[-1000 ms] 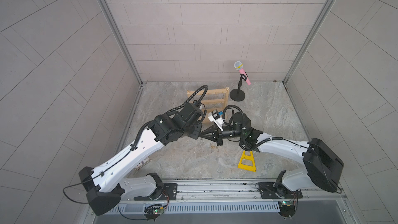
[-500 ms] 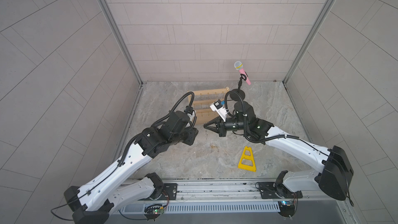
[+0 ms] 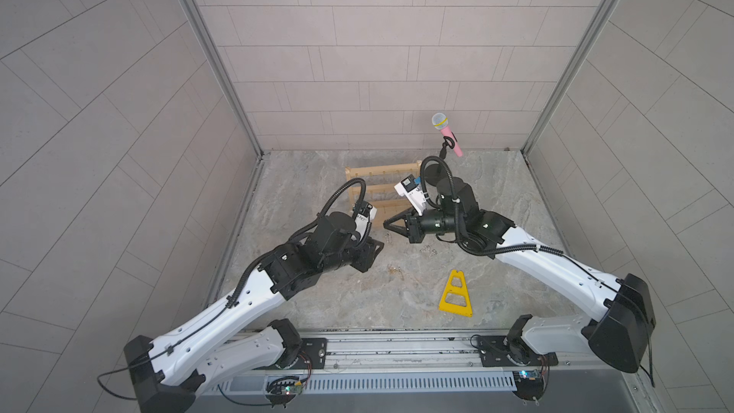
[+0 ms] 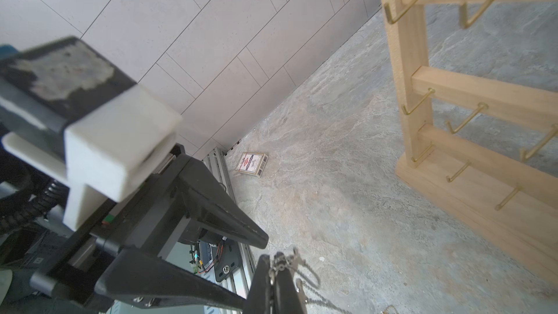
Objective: Hang the necklace on the jewelry display stand
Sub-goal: Pick up the necklace from the center of the board.
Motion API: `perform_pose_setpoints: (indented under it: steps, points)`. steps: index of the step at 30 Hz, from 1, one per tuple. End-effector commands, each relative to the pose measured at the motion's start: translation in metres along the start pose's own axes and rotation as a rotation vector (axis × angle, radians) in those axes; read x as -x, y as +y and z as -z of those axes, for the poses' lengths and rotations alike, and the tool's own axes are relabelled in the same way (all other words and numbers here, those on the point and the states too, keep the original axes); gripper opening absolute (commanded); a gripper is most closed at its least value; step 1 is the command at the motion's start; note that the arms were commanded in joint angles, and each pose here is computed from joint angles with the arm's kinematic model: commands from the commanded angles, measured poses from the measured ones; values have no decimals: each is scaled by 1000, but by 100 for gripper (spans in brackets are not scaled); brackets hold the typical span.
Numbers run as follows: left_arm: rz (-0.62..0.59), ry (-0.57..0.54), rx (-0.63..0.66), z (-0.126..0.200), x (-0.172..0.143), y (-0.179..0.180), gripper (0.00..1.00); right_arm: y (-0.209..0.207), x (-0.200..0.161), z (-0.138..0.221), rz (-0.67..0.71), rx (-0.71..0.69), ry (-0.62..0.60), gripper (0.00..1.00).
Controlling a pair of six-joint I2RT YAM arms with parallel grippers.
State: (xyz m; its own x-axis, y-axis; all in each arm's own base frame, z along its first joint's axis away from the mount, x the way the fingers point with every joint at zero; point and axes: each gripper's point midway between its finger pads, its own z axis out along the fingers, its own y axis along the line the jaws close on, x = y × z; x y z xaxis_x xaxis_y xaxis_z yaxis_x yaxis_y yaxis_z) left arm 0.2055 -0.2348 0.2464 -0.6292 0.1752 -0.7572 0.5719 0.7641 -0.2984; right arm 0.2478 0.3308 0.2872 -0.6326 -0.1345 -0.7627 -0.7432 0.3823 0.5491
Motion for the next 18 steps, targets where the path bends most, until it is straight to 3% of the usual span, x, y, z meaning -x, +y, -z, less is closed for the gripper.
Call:
perform_pose_setpoints:
  steps: [1, 6, 18]
  points:
    - [12, -103, 19, -1, 21, 1, 40, 9, 7, 11, 17, -2, -10, 0]
    - [-6, -105, 84, -4, 21, 13, 38, 13, 7, 15, 26, 1, -2, 0]
    - [-66, -228, 36, -11, 38, 5, 39, 24, 20, 18, -22, 60, -16, 0]
